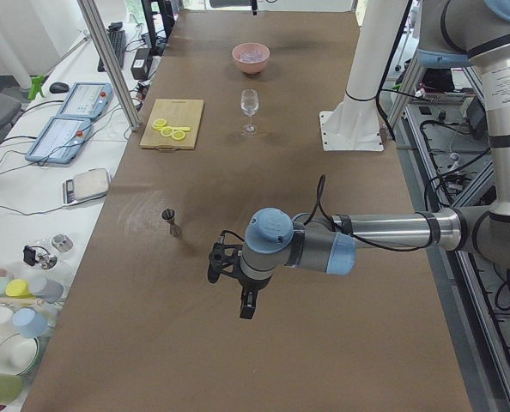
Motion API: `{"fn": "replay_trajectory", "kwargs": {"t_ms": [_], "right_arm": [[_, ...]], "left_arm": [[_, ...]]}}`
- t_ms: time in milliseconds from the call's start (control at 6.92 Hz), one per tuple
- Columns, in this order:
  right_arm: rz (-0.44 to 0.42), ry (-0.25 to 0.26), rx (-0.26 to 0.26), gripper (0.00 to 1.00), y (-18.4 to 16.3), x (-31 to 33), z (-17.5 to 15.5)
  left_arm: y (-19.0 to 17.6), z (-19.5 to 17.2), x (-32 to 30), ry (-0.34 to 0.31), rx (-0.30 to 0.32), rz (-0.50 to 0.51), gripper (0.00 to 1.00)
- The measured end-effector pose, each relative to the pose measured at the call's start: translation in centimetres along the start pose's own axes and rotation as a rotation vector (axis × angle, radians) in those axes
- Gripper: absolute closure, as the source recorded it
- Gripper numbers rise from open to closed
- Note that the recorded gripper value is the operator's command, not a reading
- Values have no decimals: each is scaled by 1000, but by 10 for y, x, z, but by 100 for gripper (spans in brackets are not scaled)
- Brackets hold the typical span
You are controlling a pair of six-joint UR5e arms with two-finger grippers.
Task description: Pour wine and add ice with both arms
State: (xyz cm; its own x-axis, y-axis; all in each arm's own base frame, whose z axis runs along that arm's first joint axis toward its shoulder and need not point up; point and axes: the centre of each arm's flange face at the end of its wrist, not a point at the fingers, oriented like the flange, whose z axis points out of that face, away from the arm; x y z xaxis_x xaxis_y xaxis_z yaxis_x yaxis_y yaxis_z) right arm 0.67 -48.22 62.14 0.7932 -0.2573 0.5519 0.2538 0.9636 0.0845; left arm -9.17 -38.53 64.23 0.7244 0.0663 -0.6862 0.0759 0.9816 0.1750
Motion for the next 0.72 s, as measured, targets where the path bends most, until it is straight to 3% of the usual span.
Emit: {"fn": "replay_trajectory", "kwargs": {"t_ms": [145, 434, 723], "right_arm": [[-31, -8, -2, 0, 0, 1, 2], [-26, -79, -11, 0, 17, 5, 12], [-16, -101, -17, 0, 27, 9, 19]], "left_arm": [[-2, 1, 2, 0, -3, 3, 2], [-12, 5, 8, 3, -13, 12, 2], [-25, 10, 12, 5, -18, 23, 2]]}}
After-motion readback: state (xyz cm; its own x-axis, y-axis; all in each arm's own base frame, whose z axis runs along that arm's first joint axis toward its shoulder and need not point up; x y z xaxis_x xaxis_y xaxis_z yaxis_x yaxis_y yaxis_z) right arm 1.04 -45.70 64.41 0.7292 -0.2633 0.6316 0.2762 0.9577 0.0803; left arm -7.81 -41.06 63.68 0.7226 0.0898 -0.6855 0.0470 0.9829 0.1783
